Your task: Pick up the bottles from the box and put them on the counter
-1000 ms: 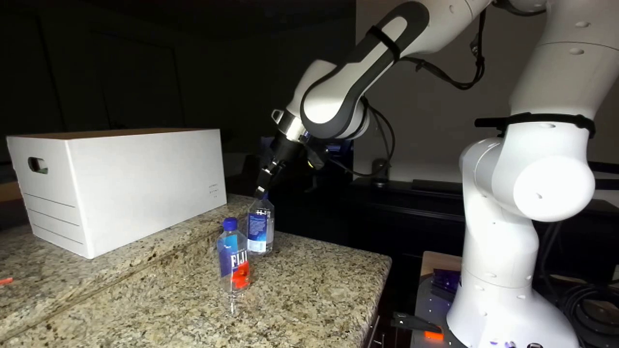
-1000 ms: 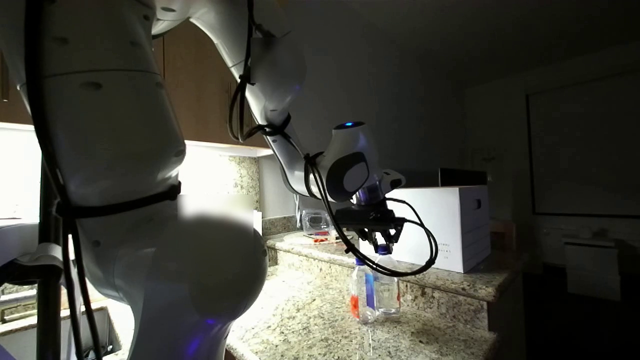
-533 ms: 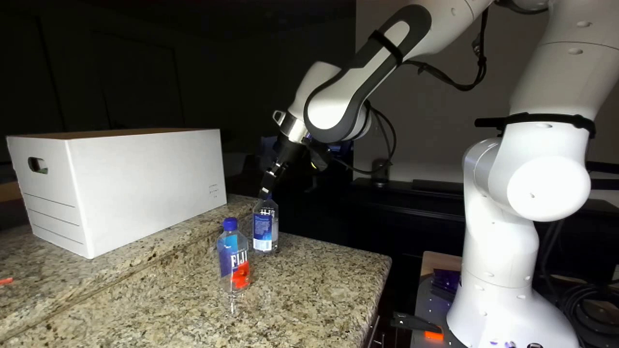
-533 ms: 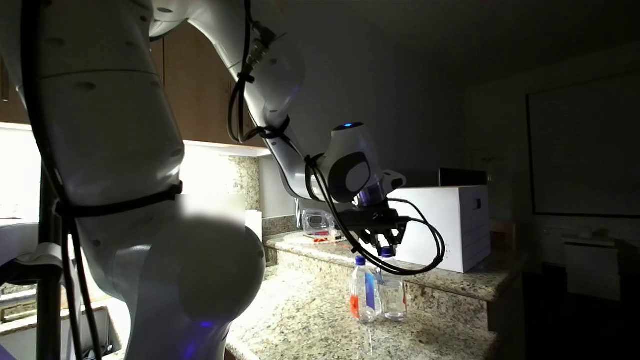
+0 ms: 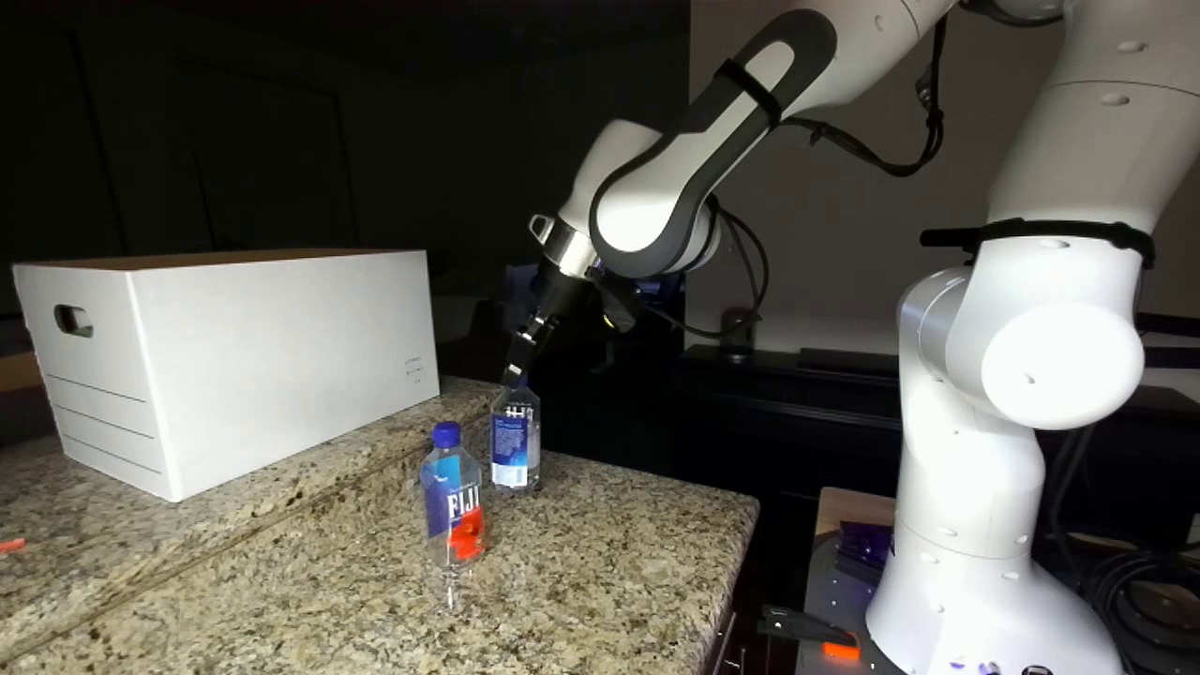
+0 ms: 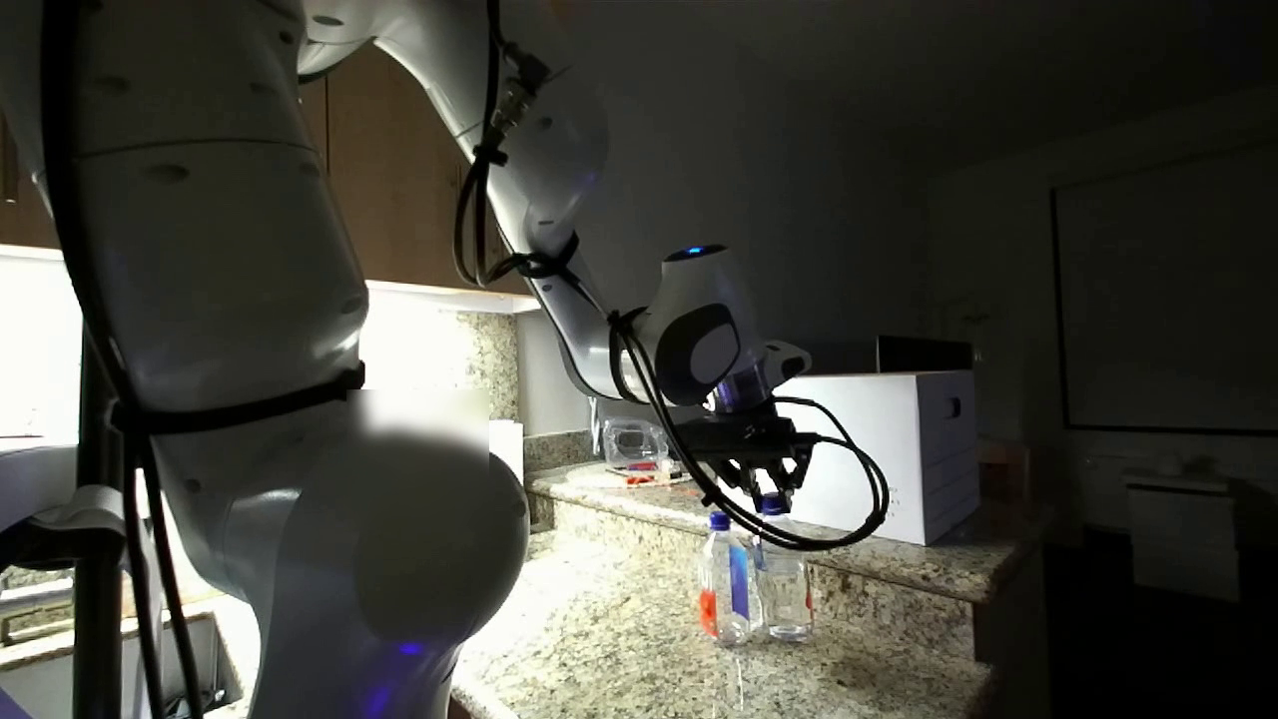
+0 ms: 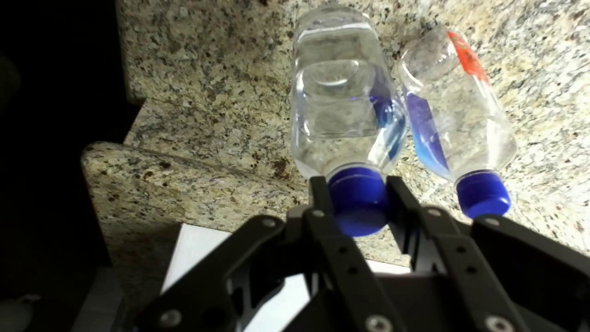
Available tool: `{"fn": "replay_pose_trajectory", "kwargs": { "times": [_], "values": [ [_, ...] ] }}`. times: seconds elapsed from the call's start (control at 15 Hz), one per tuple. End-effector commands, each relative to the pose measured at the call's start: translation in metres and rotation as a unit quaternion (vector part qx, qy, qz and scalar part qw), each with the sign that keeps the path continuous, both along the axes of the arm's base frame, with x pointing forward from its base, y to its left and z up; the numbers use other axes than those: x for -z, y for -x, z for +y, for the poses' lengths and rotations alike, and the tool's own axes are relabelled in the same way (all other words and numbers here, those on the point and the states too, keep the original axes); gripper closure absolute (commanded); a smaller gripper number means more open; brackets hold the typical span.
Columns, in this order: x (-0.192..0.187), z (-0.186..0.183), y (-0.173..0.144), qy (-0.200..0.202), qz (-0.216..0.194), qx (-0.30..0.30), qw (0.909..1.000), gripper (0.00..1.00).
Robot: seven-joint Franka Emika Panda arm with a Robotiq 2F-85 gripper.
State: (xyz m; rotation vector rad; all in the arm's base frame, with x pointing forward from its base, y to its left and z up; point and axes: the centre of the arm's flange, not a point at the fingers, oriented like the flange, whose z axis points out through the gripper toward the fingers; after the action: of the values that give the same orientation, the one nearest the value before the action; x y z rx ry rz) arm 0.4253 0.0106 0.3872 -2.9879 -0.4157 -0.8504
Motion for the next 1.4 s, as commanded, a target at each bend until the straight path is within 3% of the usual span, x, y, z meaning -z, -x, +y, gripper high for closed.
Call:
{"fn": "replay_pose_trajectory", "kwargs": {
  "times": [0.0,0.93,1.0,1.27,1.33],
  "values": [
    [-0.0047,0.0011,0.0083,-0.002,-0.019,0.003,0.9998,0.85],
    [-0.0052,0.0019,0.0102,-0.007,-0.003,0.003,1.0,0.85],
    [0.0009,0.0008,0.0005,-0.001,0.002,0.0,1.0,0.67],
    [0.0016,0.0009,0.0009,-0.001,0.003,0.0,1.0,0.67],
    [0.0017,0.0009,0.0009,-0.001,0.003,0.0,1.0,0.86]
  ]
}}
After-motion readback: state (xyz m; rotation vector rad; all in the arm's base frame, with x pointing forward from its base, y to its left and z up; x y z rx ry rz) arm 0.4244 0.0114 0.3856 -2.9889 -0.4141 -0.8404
